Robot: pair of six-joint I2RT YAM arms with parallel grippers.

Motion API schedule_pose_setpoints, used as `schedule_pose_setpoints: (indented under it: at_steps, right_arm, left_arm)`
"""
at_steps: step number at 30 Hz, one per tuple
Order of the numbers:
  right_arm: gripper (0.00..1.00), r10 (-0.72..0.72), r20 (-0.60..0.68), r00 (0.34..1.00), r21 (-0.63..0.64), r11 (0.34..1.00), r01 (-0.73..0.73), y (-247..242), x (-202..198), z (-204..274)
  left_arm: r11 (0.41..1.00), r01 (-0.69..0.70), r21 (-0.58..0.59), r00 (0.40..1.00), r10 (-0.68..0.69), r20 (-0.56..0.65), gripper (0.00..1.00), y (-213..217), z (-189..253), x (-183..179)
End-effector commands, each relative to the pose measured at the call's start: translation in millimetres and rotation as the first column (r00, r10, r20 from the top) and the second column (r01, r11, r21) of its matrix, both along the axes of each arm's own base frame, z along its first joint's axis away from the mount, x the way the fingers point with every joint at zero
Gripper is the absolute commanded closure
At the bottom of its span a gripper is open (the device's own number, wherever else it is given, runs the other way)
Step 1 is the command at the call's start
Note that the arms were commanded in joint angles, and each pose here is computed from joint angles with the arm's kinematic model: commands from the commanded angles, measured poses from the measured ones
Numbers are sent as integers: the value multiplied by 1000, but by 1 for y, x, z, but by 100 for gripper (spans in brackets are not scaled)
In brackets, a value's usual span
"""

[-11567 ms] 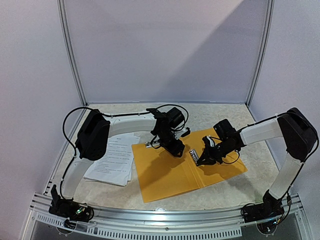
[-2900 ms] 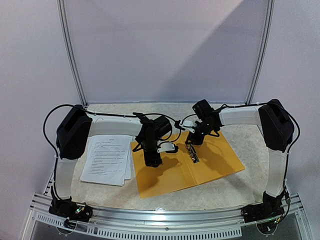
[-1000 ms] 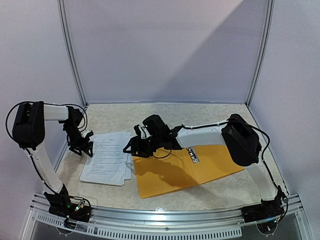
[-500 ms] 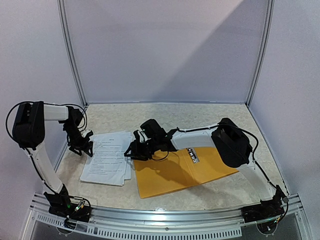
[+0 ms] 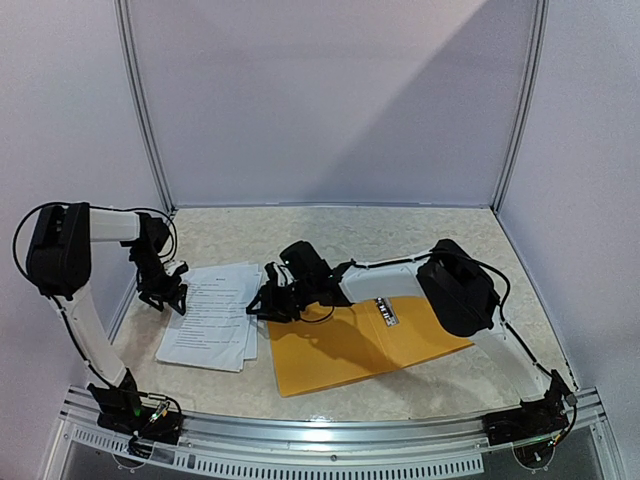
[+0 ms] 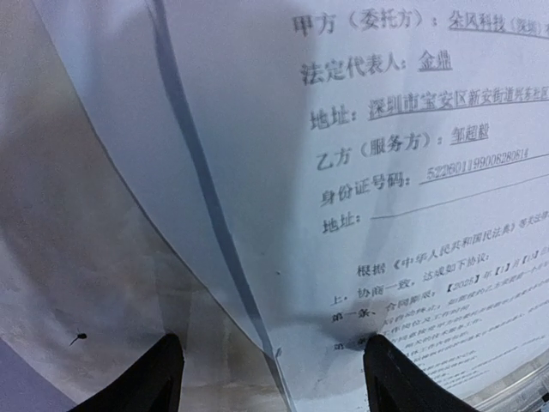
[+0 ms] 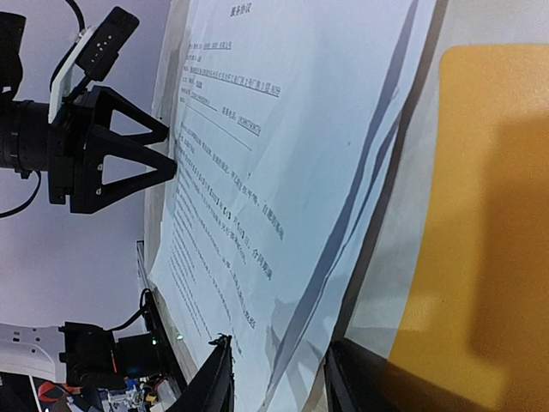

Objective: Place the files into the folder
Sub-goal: Pick up the file from the center of the board.

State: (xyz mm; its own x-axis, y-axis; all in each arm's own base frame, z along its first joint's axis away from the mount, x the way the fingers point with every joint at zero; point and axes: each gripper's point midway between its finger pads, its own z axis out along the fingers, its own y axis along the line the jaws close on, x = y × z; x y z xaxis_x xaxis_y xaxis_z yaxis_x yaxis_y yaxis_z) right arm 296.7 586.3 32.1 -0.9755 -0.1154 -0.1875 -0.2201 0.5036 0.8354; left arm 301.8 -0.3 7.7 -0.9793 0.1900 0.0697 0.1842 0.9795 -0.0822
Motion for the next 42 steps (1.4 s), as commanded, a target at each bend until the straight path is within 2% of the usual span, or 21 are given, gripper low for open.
schedule_pose_setpoints:
  at_steps: [1, 7, 11, 13, 17, 24, 29, 36, 42]
  right_arm:
    - [64, -10, -5, 1000, -41, 999, 10, 1, 3, -15]
    - [61, -48, 165, 985, -134, 989, 70, -15, 22, 16]
    - [60, -45, 316, 948, -117, 989, 86, -17, 30, 63]
    - [59, -30, 333, 943, -93, 994, 65, -14, 28, 74]
    - [59, 8, 273, 962, -44, 999, 4, -4, 17, 70]
    - [58, -5, 106, 994, -40, 999, 9, 2, 5, 31]
    - [59, 4, 12, 1000, 11, 1000, -4, 12, -3, 18]
    - [64, 13, -29, 999, 13, 1000, -12, 15, -8, 6]
    - [64, 4, -82, 997, 10, 1000, -3, 16, -10, -7]
  left_arm:
    - [998, 39, -52, 999, -39, -11, 26, -18, -27, 0]
    - [998, 41, -54, 999, -42, -11, 26, -19, -26, 0]
    - [997, 41, -58, 999, -42, -13, 26, -20, -27, 0]
    - [996, 55, -65, 998, -56, -15, 26, -24, -27, -1]
    - [993, 92, -80, 996, -93, -10, 26, -35, -25, -2]
    - [989, 121, -81, 992, -122, -11, 26, -42, -26, -3]
    - [988, 130, -85, 991, -132, -15, 26, -45, -27, -4]
    - [988, 131, -86, 991, -132, -14, 26, -45, -26, -4]
    - [988, 133, -84, 991, -134, -13, 26, -46, -27, -4]
